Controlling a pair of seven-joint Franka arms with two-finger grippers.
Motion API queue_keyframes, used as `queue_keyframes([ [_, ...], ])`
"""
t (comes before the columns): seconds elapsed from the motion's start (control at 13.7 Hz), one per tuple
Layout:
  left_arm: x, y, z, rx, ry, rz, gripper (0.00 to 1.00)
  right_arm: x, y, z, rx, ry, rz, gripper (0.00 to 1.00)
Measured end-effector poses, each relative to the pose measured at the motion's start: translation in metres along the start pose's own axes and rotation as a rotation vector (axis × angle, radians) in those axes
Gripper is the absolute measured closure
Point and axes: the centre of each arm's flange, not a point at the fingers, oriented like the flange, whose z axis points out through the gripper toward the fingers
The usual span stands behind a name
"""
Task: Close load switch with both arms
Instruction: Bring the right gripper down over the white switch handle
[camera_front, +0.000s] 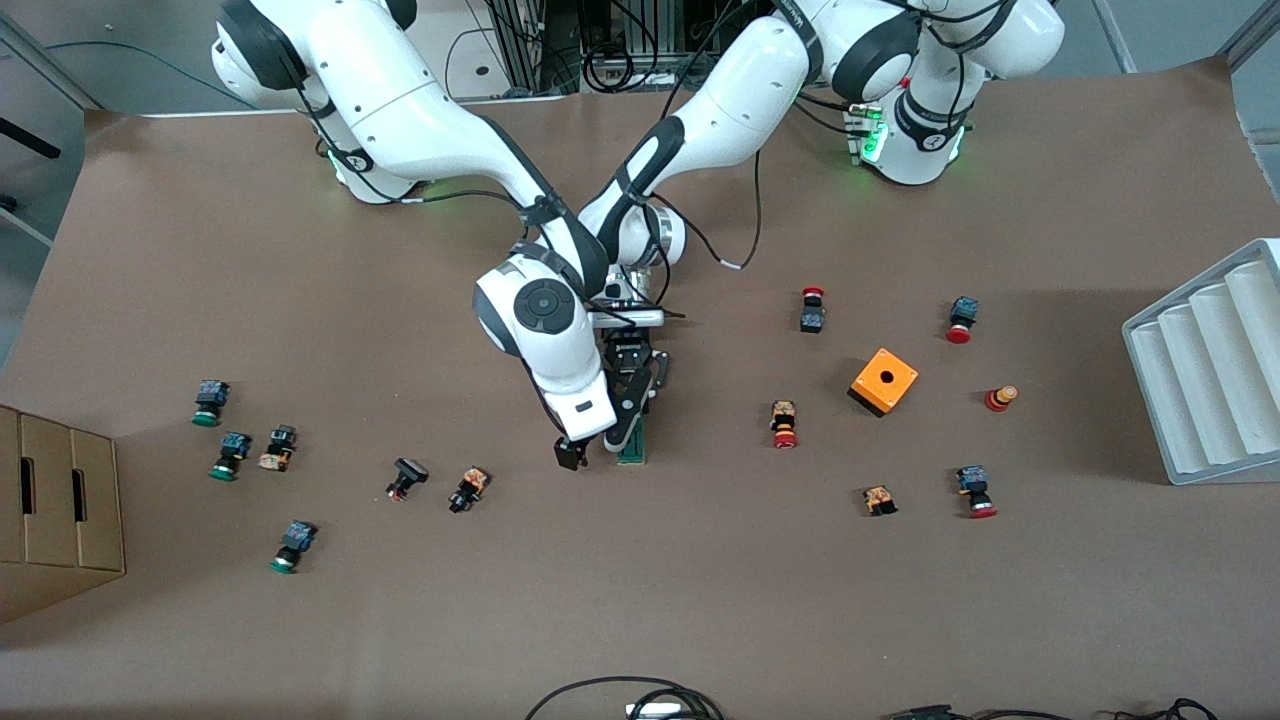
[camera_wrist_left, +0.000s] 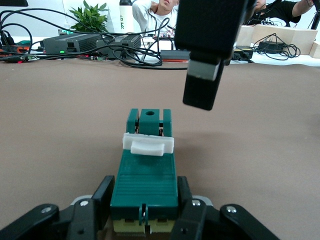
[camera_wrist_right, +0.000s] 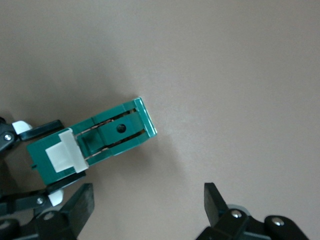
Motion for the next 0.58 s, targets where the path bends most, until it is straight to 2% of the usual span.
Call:
queue_keyframes([
  [0.29, 0.0, 0.0, 0.0, 0.0, 0.0, 0.0, 0.42, 0.004, -0.008, 0.001, 0.001, 0.0, -0.007, 0.0],
  [0.58, 0.0, 0.0, 0.0, 0.0, 0.0, 0.0, 0.42, 0.02, -0.04, -0.002, 0.008, 0.007, -0.051, 0.0],
])
